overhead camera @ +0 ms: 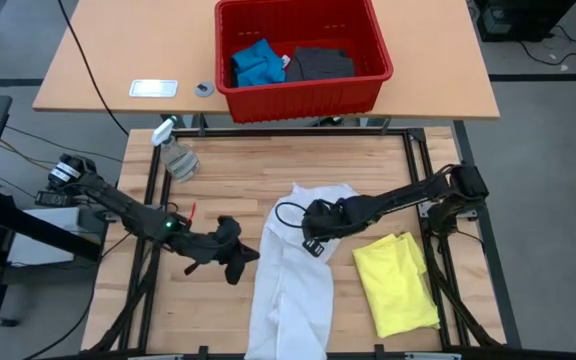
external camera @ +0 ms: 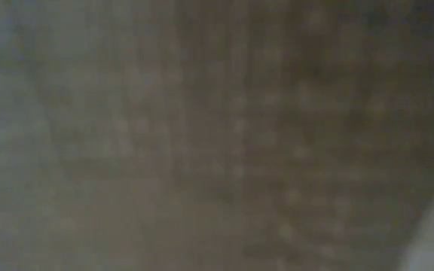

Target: Fold Laundry from Bin

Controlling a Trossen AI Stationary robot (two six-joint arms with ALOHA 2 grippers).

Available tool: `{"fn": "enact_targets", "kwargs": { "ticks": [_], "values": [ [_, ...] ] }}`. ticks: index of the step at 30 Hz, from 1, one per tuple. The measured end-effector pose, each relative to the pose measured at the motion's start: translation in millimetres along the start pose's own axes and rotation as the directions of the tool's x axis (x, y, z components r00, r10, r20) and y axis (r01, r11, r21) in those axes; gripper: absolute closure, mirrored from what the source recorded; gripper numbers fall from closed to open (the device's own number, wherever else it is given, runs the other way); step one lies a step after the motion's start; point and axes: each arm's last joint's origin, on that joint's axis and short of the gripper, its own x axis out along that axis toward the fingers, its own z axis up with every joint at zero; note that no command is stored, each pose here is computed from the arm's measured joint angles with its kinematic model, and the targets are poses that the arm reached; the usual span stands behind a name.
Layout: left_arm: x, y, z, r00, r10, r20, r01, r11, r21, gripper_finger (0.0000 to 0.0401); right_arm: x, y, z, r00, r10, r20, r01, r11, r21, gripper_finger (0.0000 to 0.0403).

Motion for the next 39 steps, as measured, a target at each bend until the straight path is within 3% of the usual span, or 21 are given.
{"fn": "enact_targets", "kwargs": {
  "ticks": [9,18,29,39],
  "values": [
    [2,-8,-5,0.998,-0.029,0.059,0.027,0.999,0.047,0.0367,-26,-3,42,0.994,0.055,0.090,-0.050,0.997,-0.060,0.0400],
    [1,-4,9,0.995,-0.029,0.097,0.029,1.000,-0.003,0.0367,-33,-8,54,0.993,0.054,0.110,-0.042,0.994,-0.105,0.0400],
    [16,5,13,0.998,-0.001,0.064,0.003,1.000,-0.022,0.0367,15,-30,20,0.999,-0.051,-0.001,0.050,0.989,-0.137,0.0400],
    [56,20,-4,0.998,0.067,-0.005,-0.067,0.997,-0.040,0.0367,58,-43,-33,0.987,0.006,-0.160,-0.027,0.991,-0.132,0.0400]
  ]
}}
